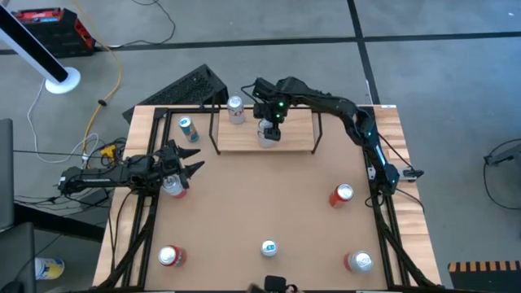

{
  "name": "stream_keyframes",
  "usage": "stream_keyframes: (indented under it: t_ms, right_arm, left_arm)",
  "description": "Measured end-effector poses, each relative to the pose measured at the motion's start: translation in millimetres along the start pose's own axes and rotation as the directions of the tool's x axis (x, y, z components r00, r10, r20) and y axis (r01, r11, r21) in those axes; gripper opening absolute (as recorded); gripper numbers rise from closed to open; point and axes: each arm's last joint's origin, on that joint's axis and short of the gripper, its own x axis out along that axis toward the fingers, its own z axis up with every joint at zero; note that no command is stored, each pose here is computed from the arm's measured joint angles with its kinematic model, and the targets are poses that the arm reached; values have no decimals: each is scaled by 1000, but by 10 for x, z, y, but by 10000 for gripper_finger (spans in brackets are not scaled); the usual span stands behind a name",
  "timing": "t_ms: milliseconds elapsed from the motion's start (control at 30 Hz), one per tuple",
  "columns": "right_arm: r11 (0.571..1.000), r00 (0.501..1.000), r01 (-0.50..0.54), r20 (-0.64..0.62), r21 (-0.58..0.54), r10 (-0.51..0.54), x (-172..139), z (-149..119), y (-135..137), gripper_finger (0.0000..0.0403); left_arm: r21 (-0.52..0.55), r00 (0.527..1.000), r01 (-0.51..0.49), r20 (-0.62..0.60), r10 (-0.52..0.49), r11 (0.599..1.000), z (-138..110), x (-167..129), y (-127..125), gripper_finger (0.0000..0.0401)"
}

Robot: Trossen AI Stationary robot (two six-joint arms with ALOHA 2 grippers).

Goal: Place canned beverage on shelf
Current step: Put the white soda can on the shelf aligned with the other white soda can

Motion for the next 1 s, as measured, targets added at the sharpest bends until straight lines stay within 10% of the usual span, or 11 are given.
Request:
stream_keyframes:
  t_ms: [1000]
  right_arm:
    - [989, 994, 108, -28, 99, -106, 41, 65, 155, 360]
  left_arm:
    - [66, 1000, 7, -3, -7, 998, -3, 0, -2, 234]
